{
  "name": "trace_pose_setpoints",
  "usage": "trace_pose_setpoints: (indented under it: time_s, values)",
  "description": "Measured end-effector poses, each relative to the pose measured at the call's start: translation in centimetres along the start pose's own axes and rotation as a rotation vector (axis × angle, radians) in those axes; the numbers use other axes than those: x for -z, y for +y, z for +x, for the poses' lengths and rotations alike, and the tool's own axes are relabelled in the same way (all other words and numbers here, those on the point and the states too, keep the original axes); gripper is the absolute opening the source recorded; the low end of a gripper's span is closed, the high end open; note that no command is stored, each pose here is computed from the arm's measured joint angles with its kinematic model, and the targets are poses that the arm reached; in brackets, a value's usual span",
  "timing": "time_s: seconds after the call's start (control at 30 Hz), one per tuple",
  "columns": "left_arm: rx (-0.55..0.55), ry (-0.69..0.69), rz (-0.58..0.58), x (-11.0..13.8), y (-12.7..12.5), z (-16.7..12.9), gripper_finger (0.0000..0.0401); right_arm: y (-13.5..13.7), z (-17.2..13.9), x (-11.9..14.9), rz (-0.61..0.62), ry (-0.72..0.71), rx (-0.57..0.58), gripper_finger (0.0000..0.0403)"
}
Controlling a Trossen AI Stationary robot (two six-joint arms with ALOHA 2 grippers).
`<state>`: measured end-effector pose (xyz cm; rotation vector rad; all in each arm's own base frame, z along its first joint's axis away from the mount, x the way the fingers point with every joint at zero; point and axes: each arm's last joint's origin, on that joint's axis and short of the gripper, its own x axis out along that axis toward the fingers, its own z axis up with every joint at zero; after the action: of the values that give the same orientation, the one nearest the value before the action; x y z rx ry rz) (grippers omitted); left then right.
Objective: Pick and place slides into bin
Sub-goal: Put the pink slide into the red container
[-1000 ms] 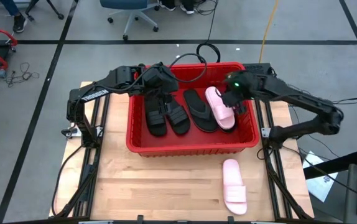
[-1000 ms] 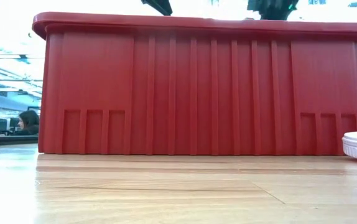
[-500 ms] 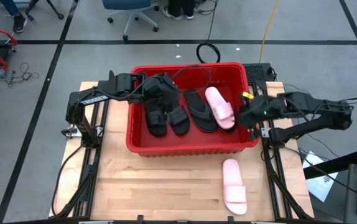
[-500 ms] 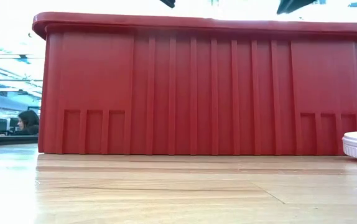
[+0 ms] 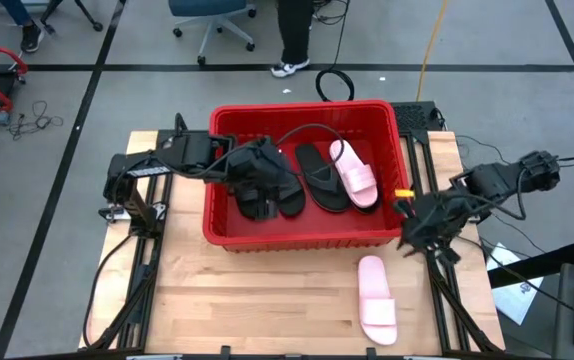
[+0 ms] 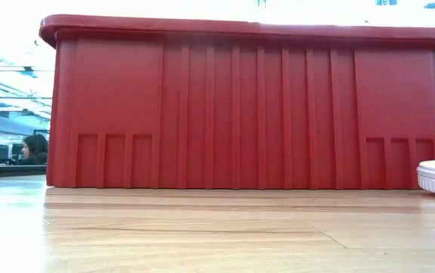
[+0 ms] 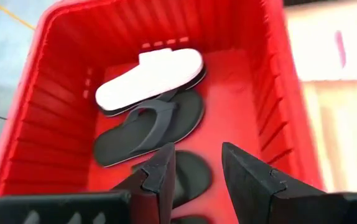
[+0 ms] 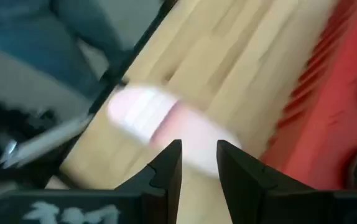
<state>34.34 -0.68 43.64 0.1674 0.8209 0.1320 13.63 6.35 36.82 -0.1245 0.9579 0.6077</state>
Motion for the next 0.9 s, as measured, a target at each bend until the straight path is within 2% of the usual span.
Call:
trace_pose_setpoints:
  time_s: [0.13,0.27,0.47,0.67,0.9]
  values:
    - [0.036,-0.055,-0.014,-0.6,-1.8,-0.4,0.0129,0.8,0.1,1.0,-0.032,0.109,-0.036,0.0089]
    - [0.075,-0.124,-0.018,-1.2,-3.8,-1.0,0.0129,1.3,0.6,1.5,-0.052,0.147,-0.058,0.0089]
    - [0.108,-0.186,0.000,-1.6,-6.3,-1.8,0.0129,1.6,4.1,2.9,-0.055,0.223,-0.088,0.0089]
    - [0.144,-0.194,0.027,-1.5,-8.0,-2.4,0.0129,1.3,8.5,4.1,-0.016,0.178,-0.088,0.0089]
    - [0.172,-0.198,0.047,-1.3,-9.2,-2.9,0.0129,1.4,11.1,4.9,-0.003,0.108,-0.144,0.0090]
